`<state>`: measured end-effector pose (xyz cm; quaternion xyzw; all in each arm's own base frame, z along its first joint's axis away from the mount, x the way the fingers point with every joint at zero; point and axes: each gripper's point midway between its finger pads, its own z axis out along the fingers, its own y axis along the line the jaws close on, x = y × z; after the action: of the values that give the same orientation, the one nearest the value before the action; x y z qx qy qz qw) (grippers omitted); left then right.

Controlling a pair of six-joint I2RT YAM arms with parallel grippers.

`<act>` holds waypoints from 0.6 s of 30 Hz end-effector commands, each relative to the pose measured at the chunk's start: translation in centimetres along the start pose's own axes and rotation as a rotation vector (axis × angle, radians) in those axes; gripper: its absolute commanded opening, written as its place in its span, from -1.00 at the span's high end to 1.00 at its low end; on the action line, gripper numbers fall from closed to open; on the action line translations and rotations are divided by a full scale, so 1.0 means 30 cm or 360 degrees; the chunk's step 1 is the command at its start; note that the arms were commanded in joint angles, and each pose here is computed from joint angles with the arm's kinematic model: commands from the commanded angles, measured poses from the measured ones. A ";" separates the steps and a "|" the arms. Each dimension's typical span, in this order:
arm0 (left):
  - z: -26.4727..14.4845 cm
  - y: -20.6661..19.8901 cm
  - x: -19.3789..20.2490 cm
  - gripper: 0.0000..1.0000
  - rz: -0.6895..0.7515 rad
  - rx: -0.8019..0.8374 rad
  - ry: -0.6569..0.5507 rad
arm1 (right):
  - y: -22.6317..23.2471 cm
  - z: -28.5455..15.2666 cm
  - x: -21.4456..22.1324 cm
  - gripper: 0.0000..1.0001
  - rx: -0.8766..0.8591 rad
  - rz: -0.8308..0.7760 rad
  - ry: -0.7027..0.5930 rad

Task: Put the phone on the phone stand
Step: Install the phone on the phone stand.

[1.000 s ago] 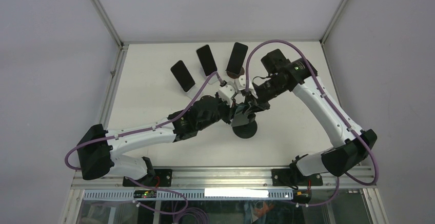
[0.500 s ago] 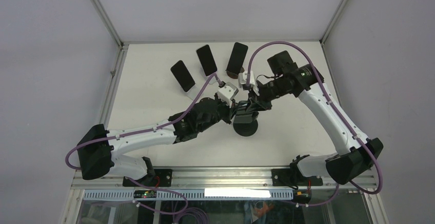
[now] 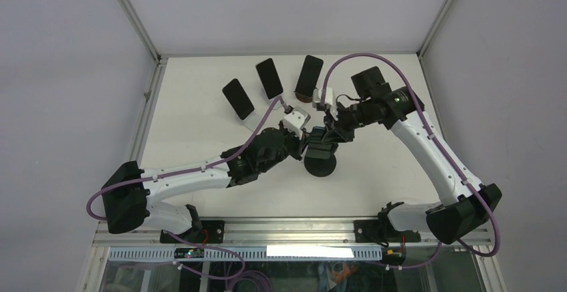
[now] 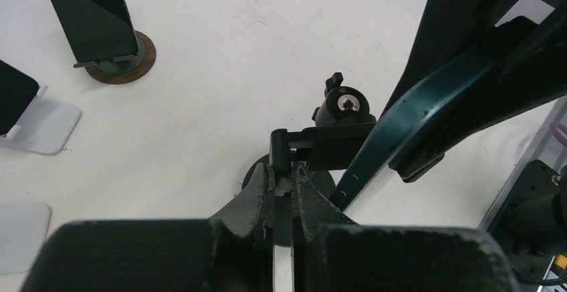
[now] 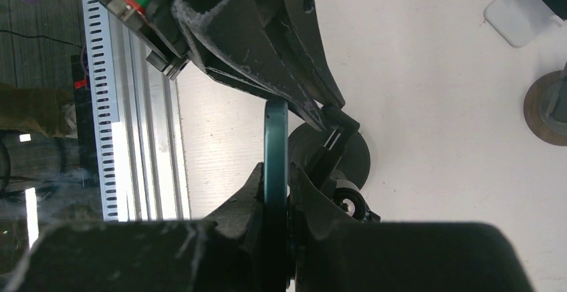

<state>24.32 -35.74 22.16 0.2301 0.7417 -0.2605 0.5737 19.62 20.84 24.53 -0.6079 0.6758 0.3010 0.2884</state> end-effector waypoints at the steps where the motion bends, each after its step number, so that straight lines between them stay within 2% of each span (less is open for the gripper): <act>1: 0.004 0.130 -0.162 1.00 -0.0094 -0.0306 -0.0256 | -0.009 -0.082 0.208 1.00 0.0200 0.0311 0.0399; 18: 0.014 0.160 -0.163 1.00 -0.0098 -0.0391 -0.0247 | 0.003 -0.108 0.231 1.00 0.0243 0.0417 0.0442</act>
<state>25.03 -35.97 22.14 0.2162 0.7415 -0.2538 0.5823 20.42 20.18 24.43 -0.5824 0.7002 0.2918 0.2922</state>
